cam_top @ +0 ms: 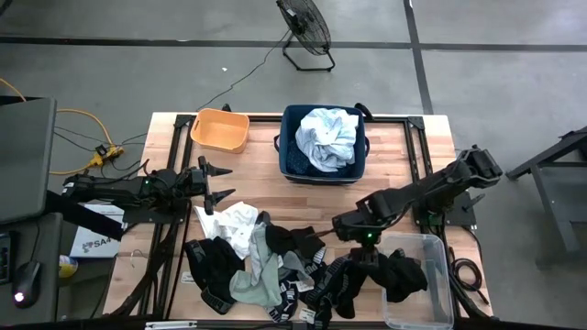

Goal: Pick & Place Cloths
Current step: Put the black boxer shorts into the transparent bin

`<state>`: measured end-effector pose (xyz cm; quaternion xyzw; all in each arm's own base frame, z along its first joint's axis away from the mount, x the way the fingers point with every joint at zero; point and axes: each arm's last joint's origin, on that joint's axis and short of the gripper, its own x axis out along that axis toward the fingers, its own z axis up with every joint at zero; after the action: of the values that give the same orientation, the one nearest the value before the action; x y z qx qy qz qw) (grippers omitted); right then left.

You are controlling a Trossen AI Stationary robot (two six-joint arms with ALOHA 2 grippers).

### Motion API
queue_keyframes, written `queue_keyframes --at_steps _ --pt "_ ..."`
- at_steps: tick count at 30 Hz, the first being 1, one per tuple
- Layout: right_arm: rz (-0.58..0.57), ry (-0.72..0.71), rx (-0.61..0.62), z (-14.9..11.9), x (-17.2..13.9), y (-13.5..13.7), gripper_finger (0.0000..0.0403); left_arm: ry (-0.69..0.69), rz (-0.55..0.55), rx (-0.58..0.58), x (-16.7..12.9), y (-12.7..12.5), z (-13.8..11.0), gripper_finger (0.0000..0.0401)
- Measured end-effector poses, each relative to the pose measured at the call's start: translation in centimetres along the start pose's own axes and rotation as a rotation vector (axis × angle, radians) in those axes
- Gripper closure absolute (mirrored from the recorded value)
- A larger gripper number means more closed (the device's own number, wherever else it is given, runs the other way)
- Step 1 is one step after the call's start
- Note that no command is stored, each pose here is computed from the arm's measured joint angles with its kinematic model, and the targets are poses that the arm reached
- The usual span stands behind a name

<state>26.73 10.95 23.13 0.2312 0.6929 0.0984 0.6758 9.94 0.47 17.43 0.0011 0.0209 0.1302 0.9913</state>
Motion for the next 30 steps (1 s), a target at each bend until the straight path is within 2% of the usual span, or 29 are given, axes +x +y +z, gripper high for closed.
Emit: queue_keyframes --at_steps 12,16,21,29,30 --pt "-0.018 0.072 0.0 -0.5 1.6 0.8 0.0152 0.001 0.0 0.0 0.0 0.0 0.0 0.0096" --pt "-0.018 0.075 0.003 -0.5 1.7 0.8 0.0169 0.001 0.0 0.0 0.0 0.0 0.0 0.0096" --pt "-0.026 0.087 0.008 -0.6 1.7 0.8 0.0232 0.001 0.0 0.0 0.0 0.0 0.0 0.0096" --pt "0.0 0.114 0.013 -0.7 1.6 0.7 0.0382 0.0 0.0 0.0 0.0 0.0 0.0 0.0096" --pt "0.009 0.115 0.011 -0.7 1.6 0.8 0.0391 0.001 0.0 0.0 0.0 0.0 0.0 0.0096"
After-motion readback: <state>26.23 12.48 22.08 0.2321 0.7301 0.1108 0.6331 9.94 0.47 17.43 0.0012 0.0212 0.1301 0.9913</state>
